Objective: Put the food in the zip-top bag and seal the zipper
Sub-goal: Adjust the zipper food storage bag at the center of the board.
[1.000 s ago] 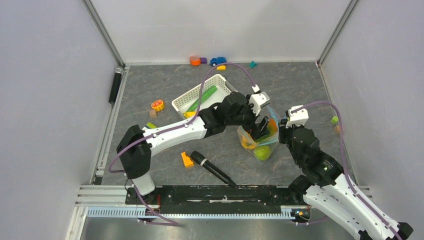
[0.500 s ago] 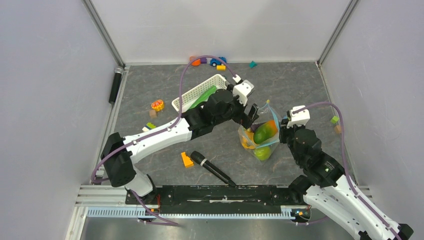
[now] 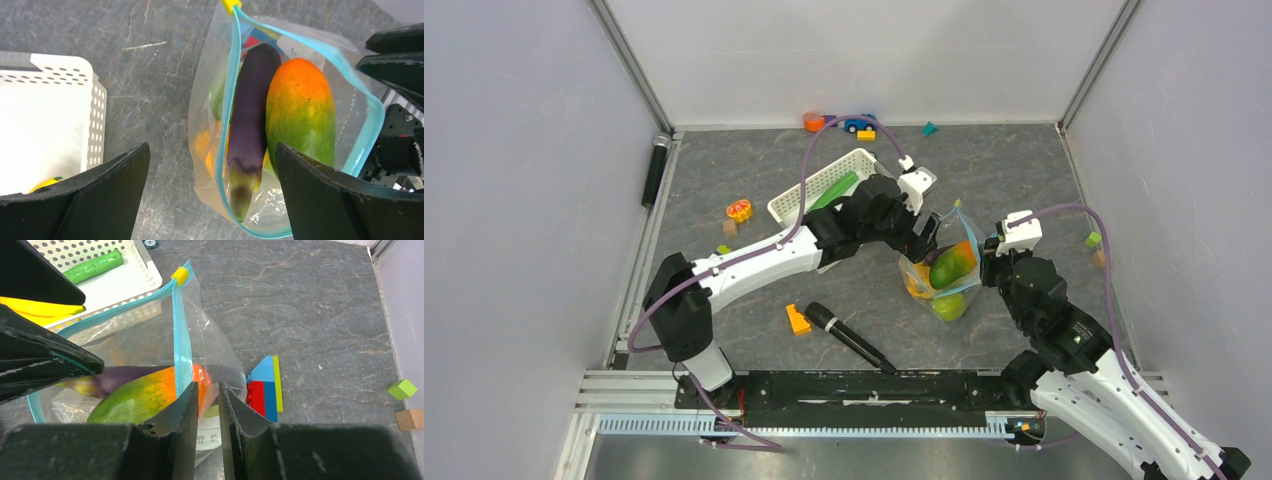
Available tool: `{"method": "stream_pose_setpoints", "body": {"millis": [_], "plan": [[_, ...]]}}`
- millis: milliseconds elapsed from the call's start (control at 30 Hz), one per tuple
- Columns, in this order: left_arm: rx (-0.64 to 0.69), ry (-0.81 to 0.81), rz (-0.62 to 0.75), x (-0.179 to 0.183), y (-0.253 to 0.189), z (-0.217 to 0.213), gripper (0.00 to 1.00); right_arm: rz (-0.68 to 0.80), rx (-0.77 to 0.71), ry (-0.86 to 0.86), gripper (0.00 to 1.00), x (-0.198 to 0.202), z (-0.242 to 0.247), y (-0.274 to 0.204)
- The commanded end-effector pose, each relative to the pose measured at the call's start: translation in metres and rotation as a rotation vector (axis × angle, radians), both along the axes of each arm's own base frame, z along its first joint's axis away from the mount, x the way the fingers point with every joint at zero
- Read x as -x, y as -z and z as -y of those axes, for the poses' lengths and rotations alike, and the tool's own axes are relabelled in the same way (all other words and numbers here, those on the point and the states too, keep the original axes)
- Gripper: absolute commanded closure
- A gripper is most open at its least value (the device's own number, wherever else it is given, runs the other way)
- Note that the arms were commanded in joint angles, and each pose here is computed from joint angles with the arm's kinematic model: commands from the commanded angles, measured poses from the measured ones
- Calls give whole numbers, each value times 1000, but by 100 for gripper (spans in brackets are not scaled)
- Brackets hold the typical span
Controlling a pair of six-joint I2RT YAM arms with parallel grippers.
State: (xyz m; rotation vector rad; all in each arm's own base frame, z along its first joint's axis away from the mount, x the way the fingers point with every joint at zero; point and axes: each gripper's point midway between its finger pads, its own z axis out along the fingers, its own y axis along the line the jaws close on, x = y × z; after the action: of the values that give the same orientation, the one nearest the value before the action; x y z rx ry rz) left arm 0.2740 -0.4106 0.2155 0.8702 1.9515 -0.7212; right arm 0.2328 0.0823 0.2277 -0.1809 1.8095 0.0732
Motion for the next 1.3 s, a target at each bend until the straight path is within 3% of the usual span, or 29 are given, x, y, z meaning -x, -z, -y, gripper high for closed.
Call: {"method": "stream_pose_setpoints", "body": {"millis": [0,100,300,400,433,567,833,1100,1167,1267], "plan": [[23,-2,-20,-1,-9,7,0,54,-39,-17,73,-3,-5,-23],[14,-3,-21,-4,-4,10,9,54,-37,-16,73,-3,-5,-23],[42,71,-50,8,-6,18,71,29,-12,-23,73,-6,-8,-16],[69,89,-41,12,-14,19,94,24,-7,-28,74,-7,-10,-16],[75,90,-37,12,-16,18,98,26,-8,-30,73,-7,-10,-18],[100,100,-27,15,-24,18,98,29,-9,-65,71,-7,-17,-23],[116,97,-25,17,-28,17,98,67,-43,-117,55,-5,-25,-42],[135,73,-3,18,-39,7,98,-61,58,-58,54,-11,-18,-6],[134,52,7,17,-40,3,98,-107,88,-33,59,-10,-14,6],[131,14,33,11,-46,-3,98,-154,128,5,81,-10,-7,15]]}}
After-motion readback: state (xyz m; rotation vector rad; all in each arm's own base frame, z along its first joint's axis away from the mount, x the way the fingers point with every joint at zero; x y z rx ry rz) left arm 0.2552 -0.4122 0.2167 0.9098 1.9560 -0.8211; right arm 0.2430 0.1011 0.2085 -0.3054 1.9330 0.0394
